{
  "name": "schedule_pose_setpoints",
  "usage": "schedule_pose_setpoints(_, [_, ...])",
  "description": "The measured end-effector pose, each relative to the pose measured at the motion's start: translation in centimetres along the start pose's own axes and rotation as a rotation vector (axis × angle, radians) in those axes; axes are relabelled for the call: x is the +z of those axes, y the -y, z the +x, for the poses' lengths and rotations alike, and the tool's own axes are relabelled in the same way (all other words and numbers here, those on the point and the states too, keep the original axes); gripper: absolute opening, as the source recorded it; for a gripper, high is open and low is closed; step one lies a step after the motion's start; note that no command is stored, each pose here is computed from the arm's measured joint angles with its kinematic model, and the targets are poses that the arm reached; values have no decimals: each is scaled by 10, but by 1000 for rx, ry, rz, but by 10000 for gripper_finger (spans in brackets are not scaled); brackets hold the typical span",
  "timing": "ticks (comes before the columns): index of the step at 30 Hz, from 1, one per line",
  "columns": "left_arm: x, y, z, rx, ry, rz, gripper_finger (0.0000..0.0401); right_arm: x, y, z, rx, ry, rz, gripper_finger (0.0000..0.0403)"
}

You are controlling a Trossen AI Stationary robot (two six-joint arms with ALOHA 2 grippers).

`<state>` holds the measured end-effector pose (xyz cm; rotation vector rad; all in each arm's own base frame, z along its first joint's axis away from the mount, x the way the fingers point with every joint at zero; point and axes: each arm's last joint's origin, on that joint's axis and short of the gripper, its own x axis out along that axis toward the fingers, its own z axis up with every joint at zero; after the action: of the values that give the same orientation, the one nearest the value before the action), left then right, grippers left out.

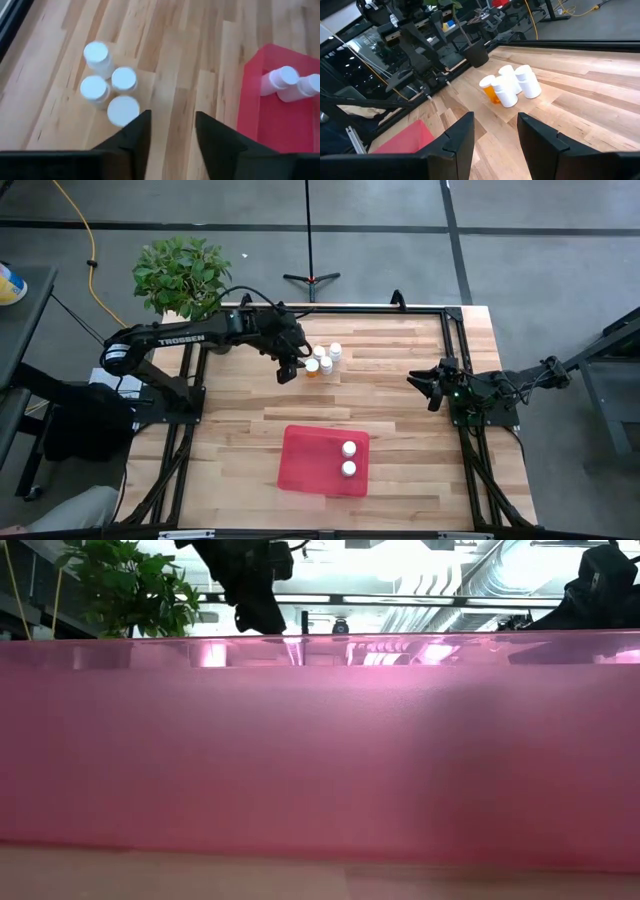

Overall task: Pick and place pill bottles into a basket
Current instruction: Put the orange pill bottle into the red bin

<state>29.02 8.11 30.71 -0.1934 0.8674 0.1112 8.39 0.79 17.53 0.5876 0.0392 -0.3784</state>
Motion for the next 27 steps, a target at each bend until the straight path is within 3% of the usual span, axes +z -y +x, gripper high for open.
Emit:
schedule_pose_setpoints(5, [-3,-3,11,43,-53,-92,284,0,0,0,-1,1,0,140])
schedule_pose_setpoints(12, [-7,-8,42,46,-144,-114,392,0,0,0,-3,-1,-4,140])
schedule_pose_setpoints(20, [-16,-15,76,103,-243,-124,369,-1,1,0,-7,-6,-4,140])
schedule_pose_setpoints(27, [-13,-17,80,149,-218,-107,382,-1,1,0,-9,-9,-6,140])
